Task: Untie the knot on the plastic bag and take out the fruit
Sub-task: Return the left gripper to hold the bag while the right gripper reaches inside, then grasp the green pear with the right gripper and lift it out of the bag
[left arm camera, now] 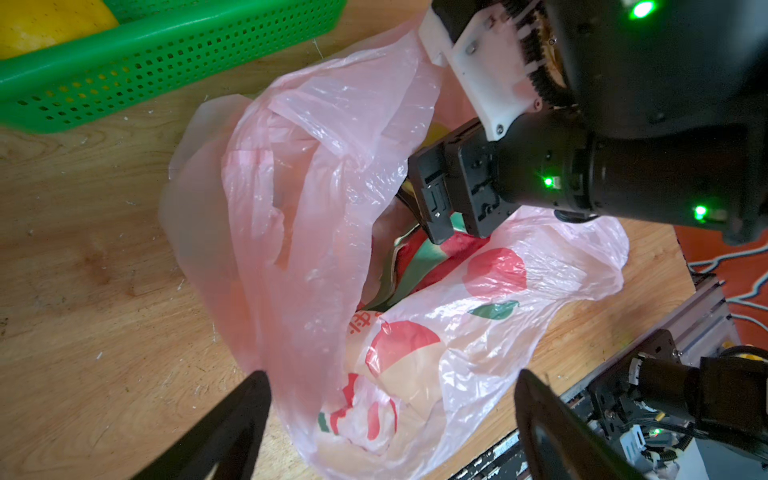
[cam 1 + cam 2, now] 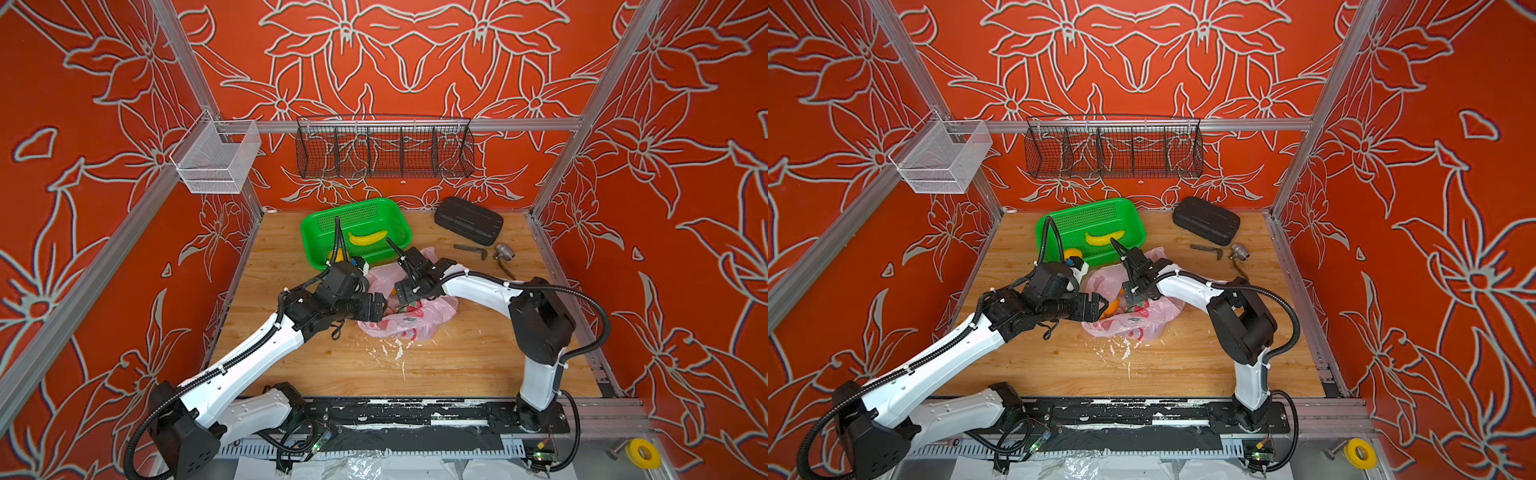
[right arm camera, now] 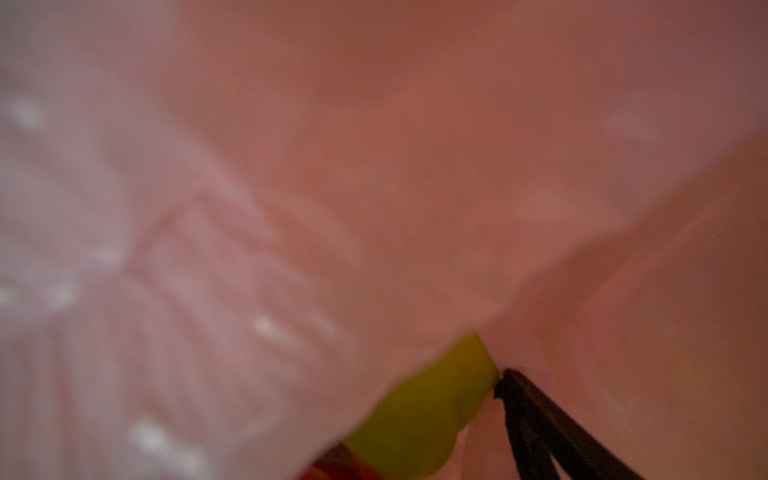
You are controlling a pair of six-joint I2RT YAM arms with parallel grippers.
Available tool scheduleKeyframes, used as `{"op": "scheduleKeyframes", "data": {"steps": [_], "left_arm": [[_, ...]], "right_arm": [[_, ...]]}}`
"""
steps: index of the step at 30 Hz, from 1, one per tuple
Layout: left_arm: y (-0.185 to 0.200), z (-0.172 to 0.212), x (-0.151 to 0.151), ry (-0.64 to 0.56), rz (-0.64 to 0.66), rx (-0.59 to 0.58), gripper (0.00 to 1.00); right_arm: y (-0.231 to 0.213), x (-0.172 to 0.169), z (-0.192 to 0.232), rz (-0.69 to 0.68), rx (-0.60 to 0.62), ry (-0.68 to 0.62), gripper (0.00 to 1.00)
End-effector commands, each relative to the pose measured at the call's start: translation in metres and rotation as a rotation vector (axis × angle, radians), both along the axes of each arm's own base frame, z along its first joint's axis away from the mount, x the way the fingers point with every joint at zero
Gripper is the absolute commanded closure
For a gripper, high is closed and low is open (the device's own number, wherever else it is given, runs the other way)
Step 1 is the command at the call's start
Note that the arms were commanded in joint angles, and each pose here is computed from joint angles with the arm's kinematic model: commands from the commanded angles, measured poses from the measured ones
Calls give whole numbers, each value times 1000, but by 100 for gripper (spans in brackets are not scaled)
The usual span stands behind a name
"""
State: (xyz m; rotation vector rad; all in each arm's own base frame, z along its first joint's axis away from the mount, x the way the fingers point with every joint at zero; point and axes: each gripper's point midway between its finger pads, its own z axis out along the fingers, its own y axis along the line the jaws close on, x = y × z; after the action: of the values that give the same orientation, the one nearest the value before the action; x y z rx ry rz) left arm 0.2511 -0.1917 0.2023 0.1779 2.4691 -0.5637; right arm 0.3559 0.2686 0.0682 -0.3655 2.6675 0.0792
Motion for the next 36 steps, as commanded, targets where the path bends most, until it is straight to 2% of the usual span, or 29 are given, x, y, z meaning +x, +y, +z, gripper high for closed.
{"op": "scheduleKeyframes", "data": {"steps": [1, 7, 14, 32, 36], "left_arm": [[2, -2, 0, -16, -2, 16, 9], [2, -2, 1, -19, 2, 17, 8], [1, -1, 3, -20, 3, 13, 8], [-1, 2, 3, -33, 7, -14, 8], [-8, 12, 3, -42, 13, -89, 7]], "right_arm": [[5, 5, -14, 28, -11, 25, 5], [7, 3, -15, 26, 3, 38, 25], [13, 3, 18, 35, 82, -16, 37], [48, -27, 129, 126, 491, -73, 38], [51, -29, 154, 122, 570, -106, 38]]}}
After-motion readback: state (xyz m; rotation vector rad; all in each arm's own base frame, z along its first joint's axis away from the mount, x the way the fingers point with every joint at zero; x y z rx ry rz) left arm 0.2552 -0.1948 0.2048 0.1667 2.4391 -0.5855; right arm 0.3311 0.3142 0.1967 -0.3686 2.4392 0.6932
